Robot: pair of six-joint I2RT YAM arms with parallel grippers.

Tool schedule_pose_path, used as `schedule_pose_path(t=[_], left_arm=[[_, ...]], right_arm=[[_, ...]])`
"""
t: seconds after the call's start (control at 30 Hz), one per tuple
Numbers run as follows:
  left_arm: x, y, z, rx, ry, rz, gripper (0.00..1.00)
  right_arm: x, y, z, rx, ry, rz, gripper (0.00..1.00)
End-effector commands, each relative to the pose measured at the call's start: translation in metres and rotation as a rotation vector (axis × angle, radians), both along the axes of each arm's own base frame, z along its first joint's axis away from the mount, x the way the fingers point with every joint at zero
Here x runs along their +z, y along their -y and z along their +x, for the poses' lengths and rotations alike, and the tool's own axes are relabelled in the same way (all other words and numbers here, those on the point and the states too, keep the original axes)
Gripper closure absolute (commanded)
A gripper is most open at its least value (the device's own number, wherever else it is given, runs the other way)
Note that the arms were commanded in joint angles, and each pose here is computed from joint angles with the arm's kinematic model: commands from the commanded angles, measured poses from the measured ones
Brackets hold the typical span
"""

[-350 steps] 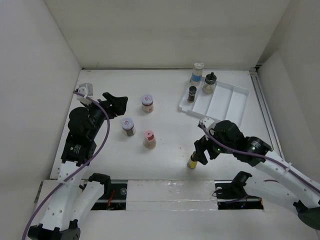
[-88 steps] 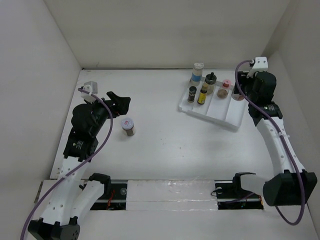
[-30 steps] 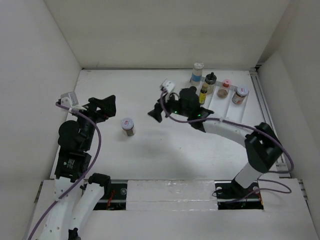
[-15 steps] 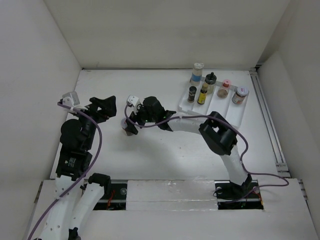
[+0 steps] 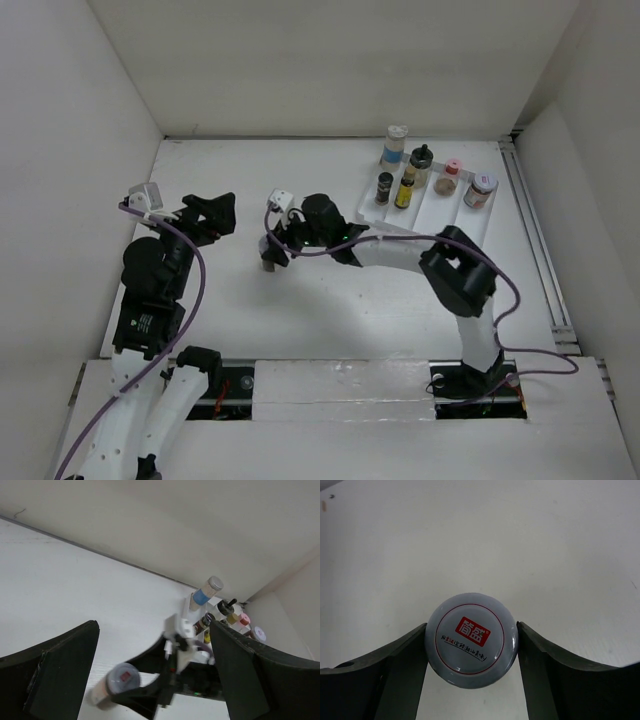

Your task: Organize the condiment bottles

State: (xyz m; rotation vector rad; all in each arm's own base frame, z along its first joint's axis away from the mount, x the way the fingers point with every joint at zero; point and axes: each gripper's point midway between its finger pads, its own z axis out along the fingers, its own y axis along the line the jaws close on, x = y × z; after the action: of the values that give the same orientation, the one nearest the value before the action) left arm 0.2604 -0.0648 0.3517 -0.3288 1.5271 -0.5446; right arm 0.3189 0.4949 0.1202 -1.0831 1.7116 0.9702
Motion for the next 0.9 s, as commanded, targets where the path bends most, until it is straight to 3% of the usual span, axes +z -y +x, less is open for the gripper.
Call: schedule_pose_path(t=[0.0, 0.07, 0.1, 0.13, 0.2, 0.27, 0.3, 0.4, 0.63, 0.87], left_arm=[[0.009, 0.004, 0.001, -0.021, 0.041, -0.005, 0.12], [0.009, 0.009, 0.002, -0.049, 0.042, -0.004, 0.12], [0.009, 0.011, 0.001, -0.058, 0.042, -0.003, 0.12], [0.008, 0.016, 0.001, -0.085, 0.048, 0.006, 0.12], [0.011, 0.019, 0.0, -0.106, 0.061, 0.006, 0.11], [0.008, 0.024, 0.001, -0.131, 0.051, 0.009, 0.11], [0.006, 0.026, 0.003, -0.14, 0.04, 0.011, 0.11], [0.006, 0.028, 0.004, -0.154, 0.044, 0.02, 0.11], [0.003, 0.034, 0.011, -0.176, 0.026, 0.015, 0.11], [0.001, 0.033, 0.015, -0.167, 0.015, 0.016, 0.1]], right_arm=[[0.196, 0.04, -0.011, -0.012, 0.252, 0.369, 0.58], [0.201, 0.085, -0.003, -0.125, 0.279, 0.359, 0.58], [0.24, 0.117, -0.011, -0.176, 0.344, 0.406, 0.58], [0.216, 0.153, 0.007, -0.314, 0.316, 0.34, 0.58], [0.238, 0.215, 0.008, -0.496, 0.356, 0.345, 0.58], [0.212, 0.292, 0.03, -0.773, 0.315, 0.257, 0.58], [0.186, 0.32, 0.03, -0.85, 0.291, 0.204, 0.58], [0.174, 0.406, 0.03, -1.088, 0.273, 0.176, 0.59], [0.143, 0.51, 0.059, -1.367, 0.217, 0.111, 0.61], [0.111, 0.531, 0.093, -1.43, 0.162, 0.122, 0.61]])
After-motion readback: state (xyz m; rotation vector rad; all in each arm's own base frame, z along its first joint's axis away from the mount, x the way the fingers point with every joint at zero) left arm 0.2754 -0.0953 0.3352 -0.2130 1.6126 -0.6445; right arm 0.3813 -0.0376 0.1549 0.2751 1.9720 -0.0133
